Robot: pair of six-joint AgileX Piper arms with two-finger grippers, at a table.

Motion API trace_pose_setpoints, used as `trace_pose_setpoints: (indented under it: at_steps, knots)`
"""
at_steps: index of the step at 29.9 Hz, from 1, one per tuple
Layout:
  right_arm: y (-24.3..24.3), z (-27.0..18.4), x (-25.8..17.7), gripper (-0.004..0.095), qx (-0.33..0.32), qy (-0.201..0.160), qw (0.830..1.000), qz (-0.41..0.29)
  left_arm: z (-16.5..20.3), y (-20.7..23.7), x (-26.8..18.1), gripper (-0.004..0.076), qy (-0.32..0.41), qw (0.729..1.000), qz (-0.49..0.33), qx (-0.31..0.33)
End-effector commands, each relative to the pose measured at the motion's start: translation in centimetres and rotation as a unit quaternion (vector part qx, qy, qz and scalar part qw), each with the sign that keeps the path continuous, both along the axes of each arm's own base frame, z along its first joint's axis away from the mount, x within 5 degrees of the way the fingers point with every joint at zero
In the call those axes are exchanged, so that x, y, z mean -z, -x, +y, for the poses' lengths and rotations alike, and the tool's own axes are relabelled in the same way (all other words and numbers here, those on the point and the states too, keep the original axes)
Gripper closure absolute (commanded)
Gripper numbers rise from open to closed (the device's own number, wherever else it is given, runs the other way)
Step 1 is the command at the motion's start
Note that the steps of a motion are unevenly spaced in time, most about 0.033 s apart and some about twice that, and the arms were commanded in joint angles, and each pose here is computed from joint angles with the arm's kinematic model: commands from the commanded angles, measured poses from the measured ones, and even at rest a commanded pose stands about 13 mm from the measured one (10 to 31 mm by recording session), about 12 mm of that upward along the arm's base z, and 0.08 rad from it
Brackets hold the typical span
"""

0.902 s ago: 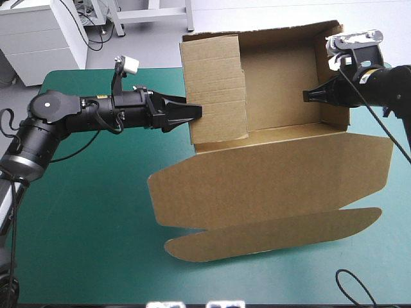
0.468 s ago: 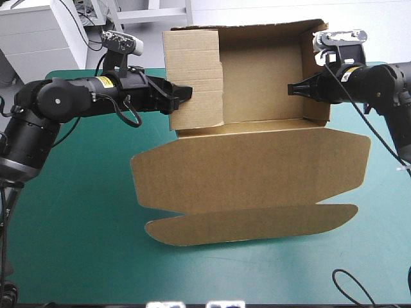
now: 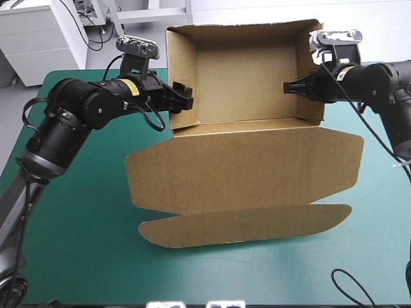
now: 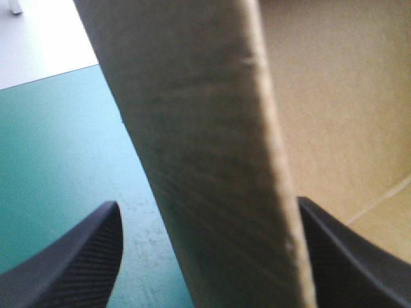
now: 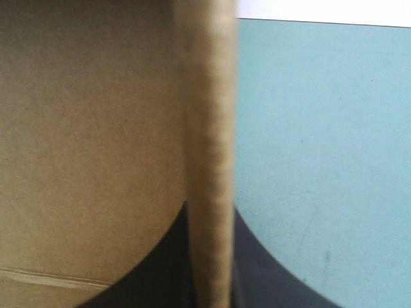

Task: Fold the box

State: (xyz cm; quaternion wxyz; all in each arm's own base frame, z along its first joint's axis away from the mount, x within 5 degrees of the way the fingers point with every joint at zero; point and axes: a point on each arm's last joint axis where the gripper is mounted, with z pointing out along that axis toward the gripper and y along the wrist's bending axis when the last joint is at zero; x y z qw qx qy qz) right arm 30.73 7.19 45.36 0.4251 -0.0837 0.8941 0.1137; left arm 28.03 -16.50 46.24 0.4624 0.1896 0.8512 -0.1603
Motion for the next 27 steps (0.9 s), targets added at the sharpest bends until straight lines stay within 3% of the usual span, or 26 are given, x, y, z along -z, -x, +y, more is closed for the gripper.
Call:
trace_pose_setpoints:
  at_steps: [1, 4, 13, 17, 27]
  knots:
    - [0.9, 0.8, -2.5, 0.0919, -0.009, -0.041, 0.997, -0.063, 0.3, 1.2, -3.0, 0.0229, -0.006, 0.996, -0.084, -0.036]
    - [0.4, 1.6, -2.0, 0.0919, -0.017, -0.04, 0.998, -0.055, -0.1, 1.6, -3.3, 0.0298, -0.033, 0.993, -0.104, -0.049]
    - [0.0, 3.2, -1.0, 0.092, -0.032, -0.013, 0.999, -0.038, -0.8, 1.3, -2.1, 0.0715, -0.08, 0.992, -0.082, -0.048]
    - [0.1, 3.2, -0.8, 0.0919, -0.03, -0.008, 0.999, -0.03, -1.4, 0.6, -0.7, 0.0731, -0.104, 0.992, -0.052, -0.04]
    - [-0.3, 2.7, 1.1, 0.092, -0.027, 0.062, 0.997, 0.031, -2.2, -0.5, 1.2, 0.0731, -0.14, 0.989, -0.019, -0.035]
